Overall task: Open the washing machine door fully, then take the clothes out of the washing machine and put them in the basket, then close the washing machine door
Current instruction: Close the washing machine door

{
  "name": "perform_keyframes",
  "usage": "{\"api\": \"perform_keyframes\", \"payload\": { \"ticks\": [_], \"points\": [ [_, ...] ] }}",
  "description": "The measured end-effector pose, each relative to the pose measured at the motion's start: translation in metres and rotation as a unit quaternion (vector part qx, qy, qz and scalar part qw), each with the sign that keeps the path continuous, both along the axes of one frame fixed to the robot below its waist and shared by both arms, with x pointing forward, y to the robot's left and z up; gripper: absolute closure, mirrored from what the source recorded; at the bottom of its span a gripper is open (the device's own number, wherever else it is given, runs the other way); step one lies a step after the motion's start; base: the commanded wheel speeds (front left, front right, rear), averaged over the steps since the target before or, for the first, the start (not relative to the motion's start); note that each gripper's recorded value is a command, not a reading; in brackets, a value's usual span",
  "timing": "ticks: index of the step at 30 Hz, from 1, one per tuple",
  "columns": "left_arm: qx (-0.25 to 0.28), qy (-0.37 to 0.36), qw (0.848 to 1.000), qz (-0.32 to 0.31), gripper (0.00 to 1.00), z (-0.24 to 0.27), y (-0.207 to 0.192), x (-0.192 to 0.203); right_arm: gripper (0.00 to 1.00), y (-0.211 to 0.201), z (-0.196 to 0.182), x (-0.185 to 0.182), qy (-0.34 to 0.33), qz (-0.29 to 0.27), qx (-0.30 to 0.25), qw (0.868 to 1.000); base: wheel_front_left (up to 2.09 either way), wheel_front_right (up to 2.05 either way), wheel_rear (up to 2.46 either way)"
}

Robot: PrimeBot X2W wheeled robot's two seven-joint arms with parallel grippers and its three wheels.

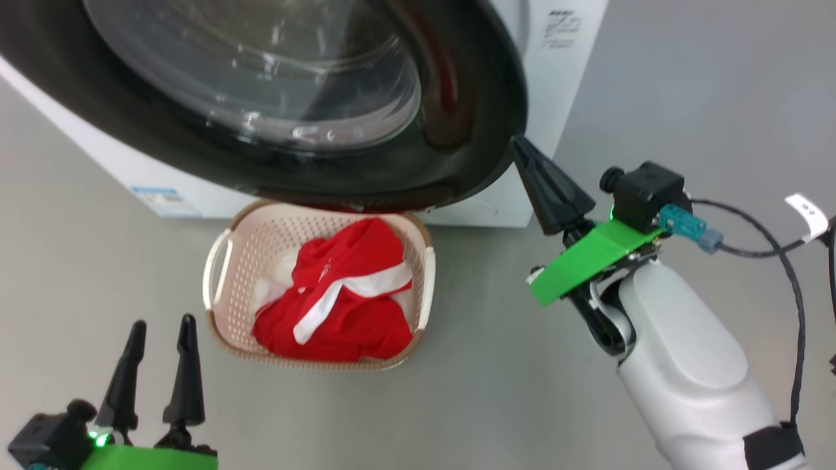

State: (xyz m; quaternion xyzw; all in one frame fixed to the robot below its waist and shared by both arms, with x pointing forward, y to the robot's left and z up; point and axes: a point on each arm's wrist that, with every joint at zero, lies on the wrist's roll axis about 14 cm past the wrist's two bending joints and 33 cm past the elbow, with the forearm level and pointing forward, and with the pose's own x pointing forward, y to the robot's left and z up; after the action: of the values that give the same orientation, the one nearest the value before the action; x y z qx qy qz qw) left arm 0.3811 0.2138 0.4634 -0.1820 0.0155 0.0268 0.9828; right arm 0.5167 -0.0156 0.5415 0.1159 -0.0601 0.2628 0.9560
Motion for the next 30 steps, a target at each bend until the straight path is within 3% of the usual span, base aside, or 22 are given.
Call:
{"api": "perform_keyframes", "payload": {
  "ticks": [14,30],
  "points": [
    [0.002,0.016,1.0,0.009,0.0,-0.015,0.007,0.02,1.0,0.019,-0.031,0.045,0.027,0.008,0.007,1.0,0.0,0.0,0.0],
    [-0.003,0.014,1.0,0.005,0.0,-0.025,0.007,0.051,1.0,0.026,-0.036,0.094,0.014,-0.005,0.042,0.999,0.0,0.0,0.0]
  ]
}}
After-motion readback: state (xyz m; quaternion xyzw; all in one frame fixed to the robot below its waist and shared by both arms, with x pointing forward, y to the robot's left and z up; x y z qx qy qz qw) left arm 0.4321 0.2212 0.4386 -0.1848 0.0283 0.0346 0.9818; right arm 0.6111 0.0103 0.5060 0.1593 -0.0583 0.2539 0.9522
